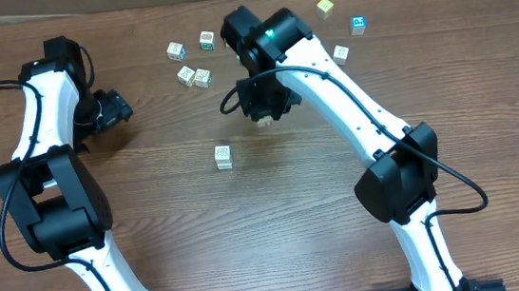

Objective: Form a tower
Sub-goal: 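Lift the 'R' block and carry it over the center stack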

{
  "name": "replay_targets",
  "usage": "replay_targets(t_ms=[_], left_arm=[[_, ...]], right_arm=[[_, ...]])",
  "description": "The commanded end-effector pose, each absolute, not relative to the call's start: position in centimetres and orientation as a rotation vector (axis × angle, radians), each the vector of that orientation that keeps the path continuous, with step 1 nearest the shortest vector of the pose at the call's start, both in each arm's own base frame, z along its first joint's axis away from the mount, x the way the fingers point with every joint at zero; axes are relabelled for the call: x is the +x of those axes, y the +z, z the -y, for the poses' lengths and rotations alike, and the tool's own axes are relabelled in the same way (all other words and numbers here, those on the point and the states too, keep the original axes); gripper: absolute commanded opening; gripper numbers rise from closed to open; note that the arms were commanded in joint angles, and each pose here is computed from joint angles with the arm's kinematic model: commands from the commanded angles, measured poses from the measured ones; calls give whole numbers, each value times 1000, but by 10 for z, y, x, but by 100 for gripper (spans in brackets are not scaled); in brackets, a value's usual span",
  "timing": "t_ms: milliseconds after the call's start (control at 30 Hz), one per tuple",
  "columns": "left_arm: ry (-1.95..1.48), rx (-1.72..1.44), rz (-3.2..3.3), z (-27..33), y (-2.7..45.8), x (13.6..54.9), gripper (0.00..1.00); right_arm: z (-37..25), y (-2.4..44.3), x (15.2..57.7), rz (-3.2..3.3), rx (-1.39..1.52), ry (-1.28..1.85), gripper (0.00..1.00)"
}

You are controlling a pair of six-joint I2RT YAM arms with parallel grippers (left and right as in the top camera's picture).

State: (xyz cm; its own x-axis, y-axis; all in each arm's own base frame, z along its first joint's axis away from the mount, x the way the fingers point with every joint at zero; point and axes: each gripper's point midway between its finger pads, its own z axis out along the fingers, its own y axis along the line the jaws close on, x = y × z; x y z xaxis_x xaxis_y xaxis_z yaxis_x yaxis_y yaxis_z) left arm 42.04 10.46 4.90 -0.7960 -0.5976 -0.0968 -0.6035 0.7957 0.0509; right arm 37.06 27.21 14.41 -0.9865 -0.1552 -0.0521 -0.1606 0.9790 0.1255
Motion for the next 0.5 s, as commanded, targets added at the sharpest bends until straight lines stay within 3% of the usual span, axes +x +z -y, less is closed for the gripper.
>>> replay_targets(t_ms=[0, 167, 233, 467], left_arm=[[131, -949, -2922, -103, 45, 421, 100], [131, -949, -2922, -103, 45, 421, 99], [131, -949, -2922, -103, 45, 421, 99], [131, -949, -2922, -103, 45, 421, 100]], right_arm=[[-288, 171, 365, -3050, -105, 311, 16], [-306, 171, 349, -3097, -62, 388, 15], [-315, 172, 342, -3121, 5, 433, 24], [-332, 173, 332, -3125, 50, 465, 19]])
